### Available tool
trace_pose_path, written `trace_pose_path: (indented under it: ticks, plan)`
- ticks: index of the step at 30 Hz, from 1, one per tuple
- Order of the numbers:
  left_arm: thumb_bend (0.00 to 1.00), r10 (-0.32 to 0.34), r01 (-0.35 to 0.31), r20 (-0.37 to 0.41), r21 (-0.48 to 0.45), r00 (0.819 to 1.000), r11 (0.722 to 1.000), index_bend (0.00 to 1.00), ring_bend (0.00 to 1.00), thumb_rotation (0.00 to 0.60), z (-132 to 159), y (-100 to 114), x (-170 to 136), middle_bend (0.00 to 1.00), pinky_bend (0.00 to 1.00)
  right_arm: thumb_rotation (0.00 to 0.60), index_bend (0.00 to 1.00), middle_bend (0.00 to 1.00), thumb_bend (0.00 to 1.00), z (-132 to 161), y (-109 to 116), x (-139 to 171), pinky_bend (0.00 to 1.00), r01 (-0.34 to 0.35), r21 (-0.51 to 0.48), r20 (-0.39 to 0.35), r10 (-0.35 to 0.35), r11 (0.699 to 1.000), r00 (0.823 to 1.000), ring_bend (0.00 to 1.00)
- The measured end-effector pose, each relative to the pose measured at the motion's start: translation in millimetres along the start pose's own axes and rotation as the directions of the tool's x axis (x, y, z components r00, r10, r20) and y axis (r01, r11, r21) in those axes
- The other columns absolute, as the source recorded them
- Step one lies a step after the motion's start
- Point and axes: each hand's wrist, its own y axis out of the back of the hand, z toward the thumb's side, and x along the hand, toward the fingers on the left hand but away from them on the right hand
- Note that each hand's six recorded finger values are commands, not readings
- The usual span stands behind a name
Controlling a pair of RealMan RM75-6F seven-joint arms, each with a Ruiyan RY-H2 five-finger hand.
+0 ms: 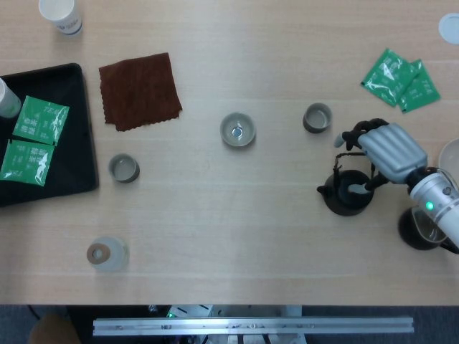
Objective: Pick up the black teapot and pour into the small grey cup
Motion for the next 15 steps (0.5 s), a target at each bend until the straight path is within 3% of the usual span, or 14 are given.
trace_pose_path:
  ticks: [15]
  plan:
    - [0.29, 0.011, -0.011, -0.007, -0.005, 1.0, 1.0, 0.21, 0.17, 0.6, -1.5, 2.7, -0.9, 0.22, 0.08, 0.504, 0.37, 0.47, 0.0, 0.7, -6.5, 1.6, 0.23, -0.034, -0.017, 0.004, 0.034, 0.999, 0.999, 0.29]
